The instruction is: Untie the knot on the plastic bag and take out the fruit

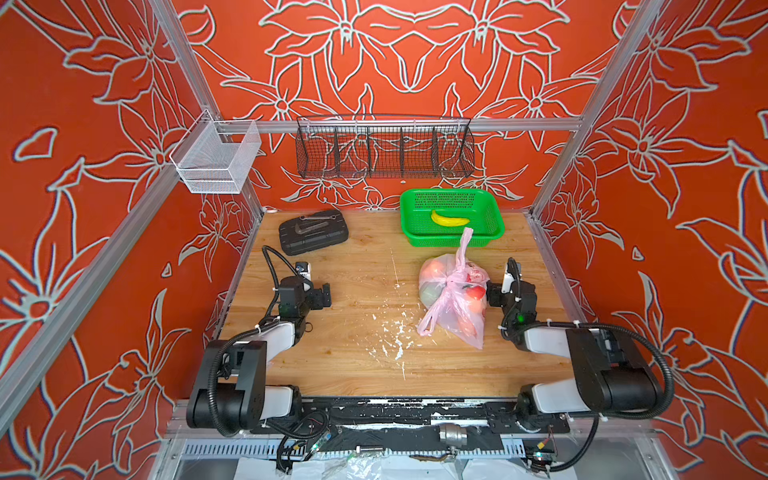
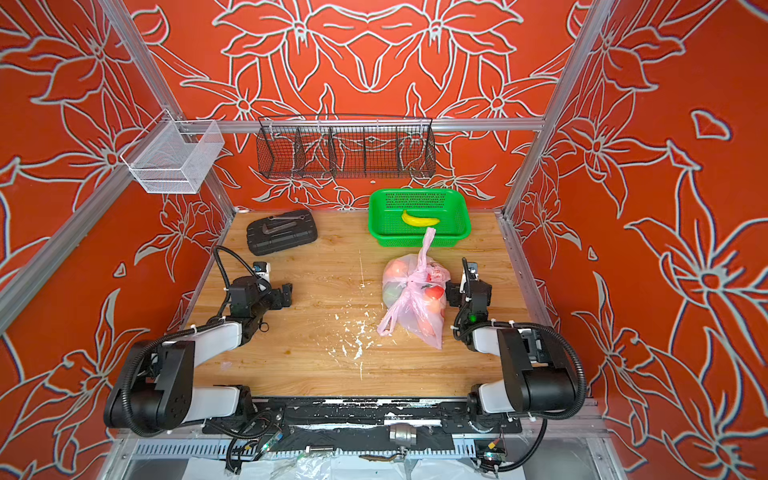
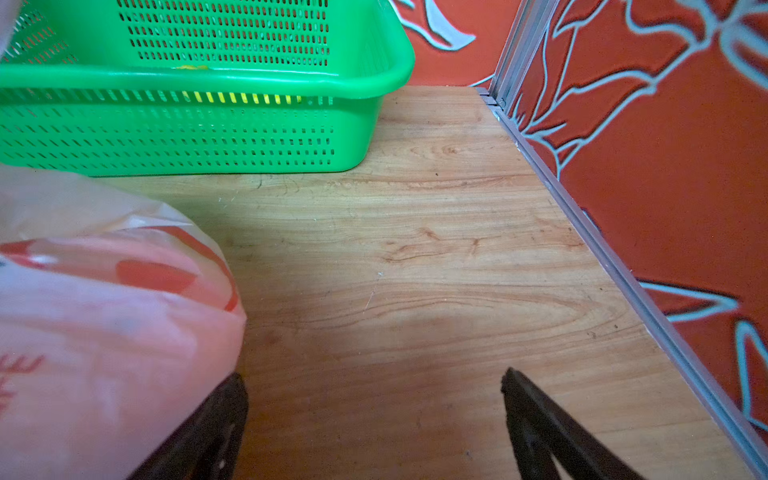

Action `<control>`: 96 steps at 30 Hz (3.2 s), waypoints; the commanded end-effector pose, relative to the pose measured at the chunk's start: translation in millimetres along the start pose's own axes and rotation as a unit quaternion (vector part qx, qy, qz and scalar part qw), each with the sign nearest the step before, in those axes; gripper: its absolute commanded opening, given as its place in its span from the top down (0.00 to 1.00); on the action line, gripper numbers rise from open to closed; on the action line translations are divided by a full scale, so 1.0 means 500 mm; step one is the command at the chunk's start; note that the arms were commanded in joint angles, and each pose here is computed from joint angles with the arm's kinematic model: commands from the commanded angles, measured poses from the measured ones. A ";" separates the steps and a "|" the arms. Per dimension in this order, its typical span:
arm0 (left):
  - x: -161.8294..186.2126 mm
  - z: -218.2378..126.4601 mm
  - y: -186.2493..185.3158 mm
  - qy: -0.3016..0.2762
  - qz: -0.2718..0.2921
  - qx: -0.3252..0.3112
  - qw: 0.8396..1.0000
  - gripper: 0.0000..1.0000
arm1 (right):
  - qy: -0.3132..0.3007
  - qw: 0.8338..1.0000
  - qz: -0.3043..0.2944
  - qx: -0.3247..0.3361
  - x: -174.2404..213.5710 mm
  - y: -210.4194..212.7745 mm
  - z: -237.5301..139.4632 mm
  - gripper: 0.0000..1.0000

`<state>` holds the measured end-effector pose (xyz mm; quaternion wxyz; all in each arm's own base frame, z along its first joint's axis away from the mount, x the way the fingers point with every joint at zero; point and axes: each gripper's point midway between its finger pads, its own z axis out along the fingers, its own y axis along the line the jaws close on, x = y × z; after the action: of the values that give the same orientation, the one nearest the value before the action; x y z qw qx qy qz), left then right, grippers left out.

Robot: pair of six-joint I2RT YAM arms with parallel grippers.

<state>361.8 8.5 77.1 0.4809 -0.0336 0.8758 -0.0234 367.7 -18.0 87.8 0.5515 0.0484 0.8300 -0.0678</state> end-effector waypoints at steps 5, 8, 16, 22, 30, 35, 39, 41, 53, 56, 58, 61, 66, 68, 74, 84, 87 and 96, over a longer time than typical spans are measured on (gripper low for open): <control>-0.015 0.001 -0.002 -0.011 0.002 0.004 1.000 0.03 | -0.009 1.000 -0.009 -0.006 -0.016 0.005 0.001 0.03; -0.016 0.001 -0.001 -0.012 0.002 0.004 1.000 0.03 | -0.009 1.000 -0.009 -0.006 -0.016 0.005 0.001 0.03; -0.016 0.000 -0.002 -0.012 0.002 0.004 1.000 0.03 | -0.010 1.000 -0.009 -0.006 -0.016 0.005 0.001 0.03; -0.022 0.001 0.014 -0.009 -0.009 -0.020 1.000 0.03 | -0.020 0.999 -0.017 -0.034 -0.021 0.022 -0.009 0.03; -0.050 -0.053 0.033 -0.039 -0.028 -0.051 0.998 0.03 | -0.024 1.000 0.002 0.009 -0.068 -0.019 -0.067 0.03; -0.088 -0.121 0.044 -0.061 -0.075 -0.076 0.992 0.03 | -0.036 0.997 0.068 0.025 -0.132 -0.045 -0.136 0.04; -0.144 -0.189 0.016 -0.076 -0.163 -0.047 0.982 0.01 | 0.000 0.988 0.154 -0.007 -0.173 -0.034 -0.200 0.09; -0.173 -0.208 -0.030 -0.062 -0.195 0.004 0.979 0.06 | 0.035 0.981 0.183 -0.051 -0.187 -0.004 -0.226 0.10; -0.216 -0.230 -0.402 0.094 -0.076 0.247 0.961 0.20 | 0.207 0.927 0.129 -0.283 -0.170 0.218 -0.264 0.24; -0.212 -0.218 -0.466 0.102 -0.048 0.269 0.956 0.21 | 0.228 0.930 0.086 -0.275 -0.148 0.248 -0.255 0.25; -0.207 -0.205 -0.495 0.109 -0.035 0.272 0.955 0.22 | 0.239 0.933 0.058 -0.261 -0.131 0.261 -0.245 0.25; -0.197 -0.185 -0.528 0.120 -0.023 0.278 0.953 0.22 | 0.260 0.934 0.027 -0.245 -0.109 0.278 -0.227 0.25; -0.174 -0.159 -0.539 0.142 -0.002 0.264 0.954 0.22 | 0.298 0.928 -0.031 -0.222 -0.056 0.302 -0.193 0.25; -0.164 -0.154 -0.544 0.150 0.004 0.268 0.952 0.21 | 0.316 0.921 -0.046 -0.221 -0.035 0.312 -0.182 0.32; -0.140 -0.144 -0.576 0.182 0.015 0.294 0.938 0.19 | 0.330 0.913 -0.052 -0.234 -0.014 0.331 -0.168 0.95; -0.152 -0.104 -0.648 0.207 -0.005 0.333 0.920 0.02 | 0.227 0.921 -0.025 -0.315 -0.083 0.356 -0.217 1.00; -0.159 -0.087 -0.677 0.203 -0.004 0.356 0.912 0.01 | 0.198 0.911 -0.022 -0.361 -0.099 0.374 -0.243 1.00; -0.145 -0.056 -0.763 0.242 0.015 0.400 0.884 0.01 | 0.176 0.890 -0.028 -0.419 -0.104 0.401 -0.271 1.00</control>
<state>400.6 -348.6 179.6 0.2489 0.1529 0.8886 -0.3537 290.8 186.6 149.7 0.3166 -0.1621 0.9014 0.2468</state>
